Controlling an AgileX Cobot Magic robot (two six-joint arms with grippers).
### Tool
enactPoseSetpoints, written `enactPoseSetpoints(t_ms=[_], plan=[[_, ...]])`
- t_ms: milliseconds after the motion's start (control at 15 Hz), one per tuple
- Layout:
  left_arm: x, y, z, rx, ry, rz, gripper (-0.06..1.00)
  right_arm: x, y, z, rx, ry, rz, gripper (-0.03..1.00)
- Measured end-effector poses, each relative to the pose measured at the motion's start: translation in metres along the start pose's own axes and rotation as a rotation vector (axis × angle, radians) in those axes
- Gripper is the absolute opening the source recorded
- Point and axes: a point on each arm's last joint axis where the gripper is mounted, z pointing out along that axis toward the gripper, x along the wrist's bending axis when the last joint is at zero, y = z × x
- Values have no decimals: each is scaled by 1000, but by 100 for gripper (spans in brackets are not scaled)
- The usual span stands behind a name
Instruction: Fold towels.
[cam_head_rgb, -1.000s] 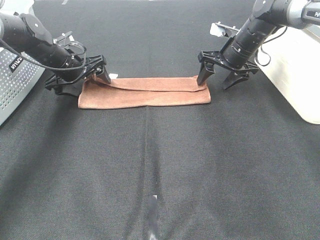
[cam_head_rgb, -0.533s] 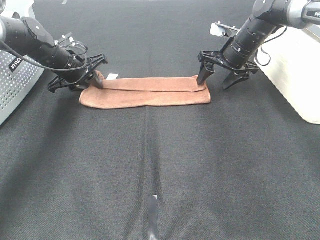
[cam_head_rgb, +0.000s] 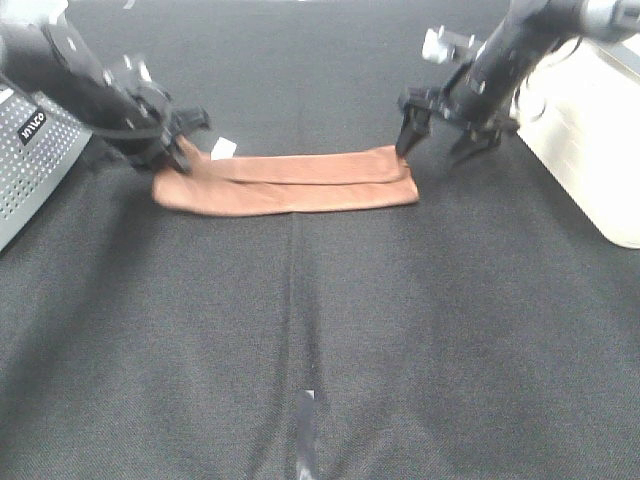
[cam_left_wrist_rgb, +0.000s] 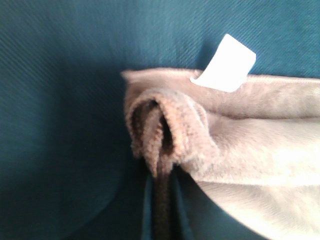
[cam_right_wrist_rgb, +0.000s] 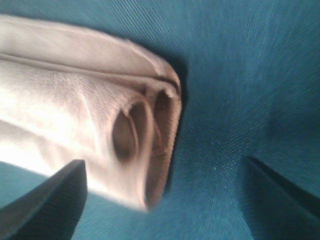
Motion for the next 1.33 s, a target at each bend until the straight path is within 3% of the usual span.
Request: enactPoseSetpoints(t_ms=[267,467,600,667,867,1133,1333], plan=[[-6,19,-31,-7,85,60,5,3,0,-7,6,-3,12,77],[-26,31,-54,16,74,81,5,3,-1,-9,8,-5,10,77],[-57,32,-63,12,35,122,5,5,0,-12,4,-1,9,77],[-85,26,-64,9,-12,113,5,5,-1,-12,9,4,10,77],[-128,5,-48,21,-104,56,5,6,-2,-12,21,8,11,77],[-153,-11,-15,-2,-210,-68,7,6,-3,-12,35,11,11,77],[-166,-20,-4,-26,-249,-119,42,6,-4,-12,48,13,11,77]])
